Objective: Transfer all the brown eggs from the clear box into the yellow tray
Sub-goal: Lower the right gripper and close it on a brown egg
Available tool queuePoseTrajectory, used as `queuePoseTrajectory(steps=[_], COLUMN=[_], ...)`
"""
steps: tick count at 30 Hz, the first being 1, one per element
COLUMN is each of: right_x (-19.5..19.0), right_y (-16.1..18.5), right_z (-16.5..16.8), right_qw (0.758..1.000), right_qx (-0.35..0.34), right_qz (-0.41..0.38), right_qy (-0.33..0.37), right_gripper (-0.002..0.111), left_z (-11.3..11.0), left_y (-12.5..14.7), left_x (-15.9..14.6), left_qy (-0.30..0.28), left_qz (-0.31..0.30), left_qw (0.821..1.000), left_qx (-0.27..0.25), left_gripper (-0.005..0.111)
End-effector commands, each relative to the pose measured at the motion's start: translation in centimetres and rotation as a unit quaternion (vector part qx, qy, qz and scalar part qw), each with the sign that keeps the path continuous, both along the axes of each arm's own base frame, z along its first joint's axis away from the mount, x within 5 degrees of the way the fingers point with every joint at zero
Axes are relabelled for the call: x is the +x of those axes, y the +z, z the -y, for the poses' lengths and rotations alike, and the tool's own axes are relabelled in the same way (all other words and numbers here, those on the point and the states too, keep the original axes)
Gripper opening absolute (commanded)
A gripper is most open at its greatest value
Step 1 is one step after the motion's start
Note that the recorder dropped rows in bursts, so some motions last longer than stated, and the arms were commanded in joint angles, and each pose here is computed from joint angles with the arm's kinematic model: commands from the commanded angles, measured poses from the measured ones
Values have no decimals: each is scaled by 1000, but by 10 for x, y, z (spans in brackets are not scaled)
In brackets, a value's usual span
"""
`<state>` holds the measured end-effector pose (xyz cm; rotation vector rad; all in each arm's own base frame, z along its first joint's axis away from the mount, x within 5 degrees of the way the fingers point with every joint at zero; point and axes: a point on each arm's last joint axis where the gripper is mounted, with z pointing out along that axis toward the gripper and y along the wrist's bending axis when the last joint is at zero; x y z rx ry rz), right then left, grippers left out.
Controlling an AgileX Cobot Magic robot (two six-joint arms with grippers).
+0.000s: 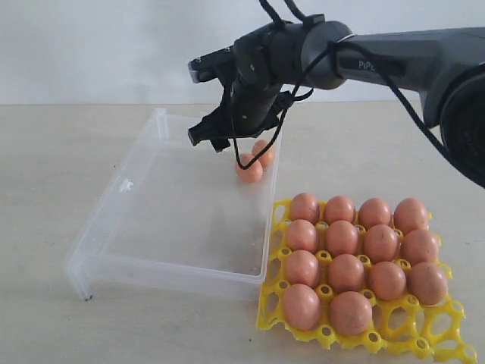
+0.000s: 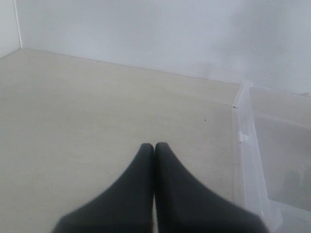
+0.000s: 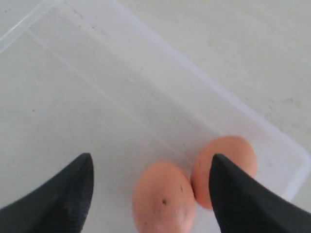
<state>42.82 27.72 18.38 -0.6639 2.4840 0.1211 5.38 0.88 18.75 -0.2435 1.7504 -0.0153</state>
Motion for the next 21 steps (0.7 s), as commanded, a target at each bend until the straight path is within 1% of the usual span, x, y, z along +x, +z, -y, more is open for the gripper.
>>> queuePoseTrajectory(steps=[1, 7, 11, 16, 18, 21], right_x=[-7, -3, -4, -5, -5, -6], right_y=[7, 9, 2, -12, -17, -22], right_z=[9, 6, 5, 6, 7, 7], right_qw=[997, 999, 998, 993, 988, 968], right_qx=[-20, -8, -46, -84, -105, -154], right_qz=[-58, -36, -33, -52, -51, -42], right_qy=[-51, -36, 25, 65, 100, 193], right_gripper=[64, 64, 64, 64, 64, 64], left_z=[0, 0, 0, 0, 0, 0], left_y=[0, 0, 0, 0, 0, 0], left_x=[0, 0, 0, 0, 0, 0], left_qy=[-2, -2, -2, -2, -2, -2], left_qz=[-1, -1, -1, -1, -1, -1], left_qw=[1000, 1000, 1000, 1000, 1000, 1000], left_qx=[-7, -7, -7, -7, -7, -7], left_gripper=[-4, -4, -4, -4, -4, -4])
